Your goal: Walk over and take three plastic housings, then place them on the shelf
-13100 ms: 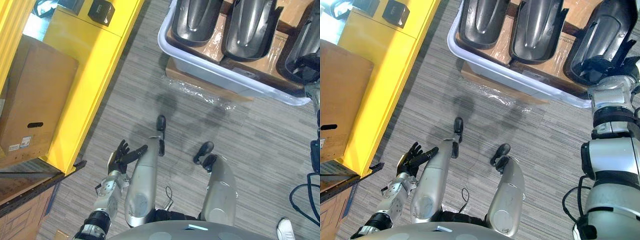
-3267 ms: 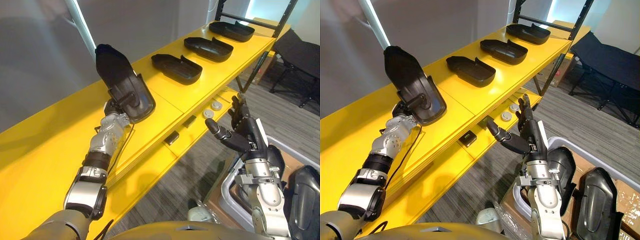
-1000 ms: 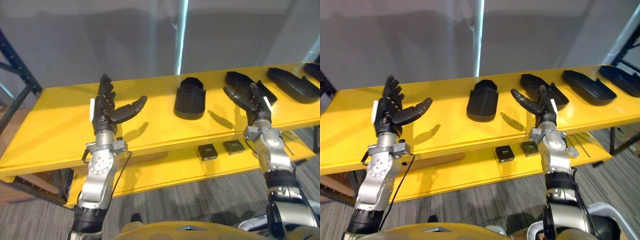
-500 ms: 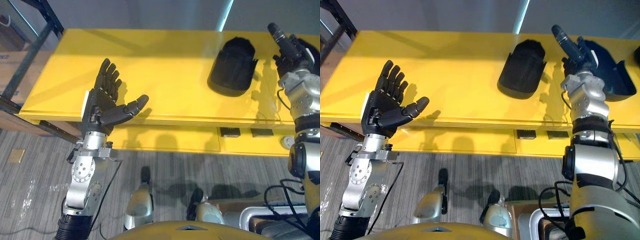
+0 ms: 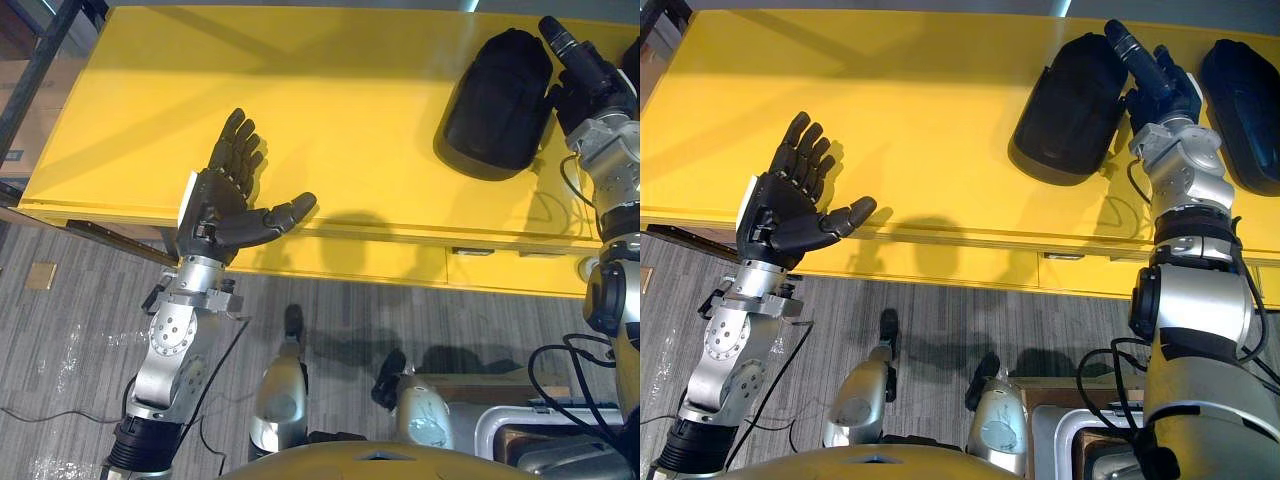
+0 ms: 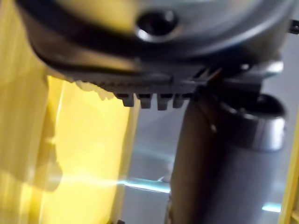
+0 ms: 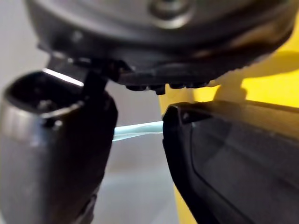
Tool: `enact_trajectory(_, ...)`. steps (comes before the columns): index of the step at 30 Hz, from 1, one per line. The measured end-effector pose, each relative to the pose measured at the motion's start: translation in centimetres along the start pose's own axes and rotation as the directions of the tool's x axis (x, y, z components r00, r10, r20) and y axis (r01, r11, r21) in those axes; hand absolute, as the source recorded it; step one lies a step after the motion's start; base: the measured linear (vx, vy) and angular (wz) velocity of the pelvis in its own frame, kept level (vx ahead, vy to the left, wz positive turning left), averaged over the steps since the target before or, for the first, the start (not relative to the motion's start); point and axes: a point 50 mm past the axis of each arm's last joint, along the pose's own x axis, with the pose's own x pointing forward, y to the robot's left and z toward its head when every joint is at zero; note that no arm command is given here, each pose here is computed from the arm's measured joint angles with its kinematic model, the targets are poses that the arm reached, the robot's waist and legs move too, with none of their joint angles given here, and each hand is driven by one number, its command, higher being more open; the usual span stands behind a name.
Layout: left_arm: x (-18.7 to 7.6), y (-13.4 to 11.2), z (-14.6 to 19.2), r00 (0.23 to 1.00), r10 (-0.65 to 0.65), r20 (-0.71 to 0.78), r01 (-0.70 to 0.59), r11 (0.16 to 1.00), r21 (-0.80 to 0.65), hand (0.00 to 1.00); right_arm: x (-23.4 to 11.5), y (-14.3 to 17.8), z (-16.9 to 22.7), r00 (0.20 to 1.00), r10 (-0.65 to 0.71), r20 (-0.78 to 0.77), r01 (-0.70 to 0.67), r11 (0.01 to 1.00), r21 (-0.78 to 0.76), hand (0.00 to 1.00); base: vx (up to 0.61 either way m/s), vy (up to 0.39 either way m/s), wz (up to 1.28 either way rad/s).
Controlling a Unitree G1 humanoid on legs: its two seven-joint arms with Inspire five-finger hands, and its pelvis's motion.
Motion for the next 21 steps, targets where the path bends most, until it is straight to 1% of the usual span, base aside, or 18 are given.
enact_trajectory(4,0.0,-0.1,0.0,1.0,-0.024,-0.002,0.024,1.0,-0.003,1.0,0.0,0.2,0.1,0.999,0.033,0.011,-0.033,0.999,-0.006,1.0,0.0,-0.055,0.01)
enact_trajectory(10,-0.2,-0.2,0.0,0.998,-0.058,-0.004,0.058,0.998,-0.002,1.0,0.0,0.9,-0.1,0.993,0.114,0.024,-0.112,0.992,-0.063,1.0,0.01,-0.051,0.02)
enact_trajectory(14,-0.3,-0.2,0.0,0.998,-0.07,-0.006,0.07,0.998,-0.001,1.0,-0.2,0.8,-0.5,0.991,0.125,0.042,-0.121,0.989,-0.089,1.0,0.0,-0.031,0.06)
enact_trajectory(21,-0.8,0.3,-0.1,0.997,-0.075,-0.027,0.075,0.997,0.018,1.0,-0.1,1.6,-0.7,0.987,0.152,0.053,-0.145,0.982,-0.12,1.0,-0.01,-0.016,0.05)
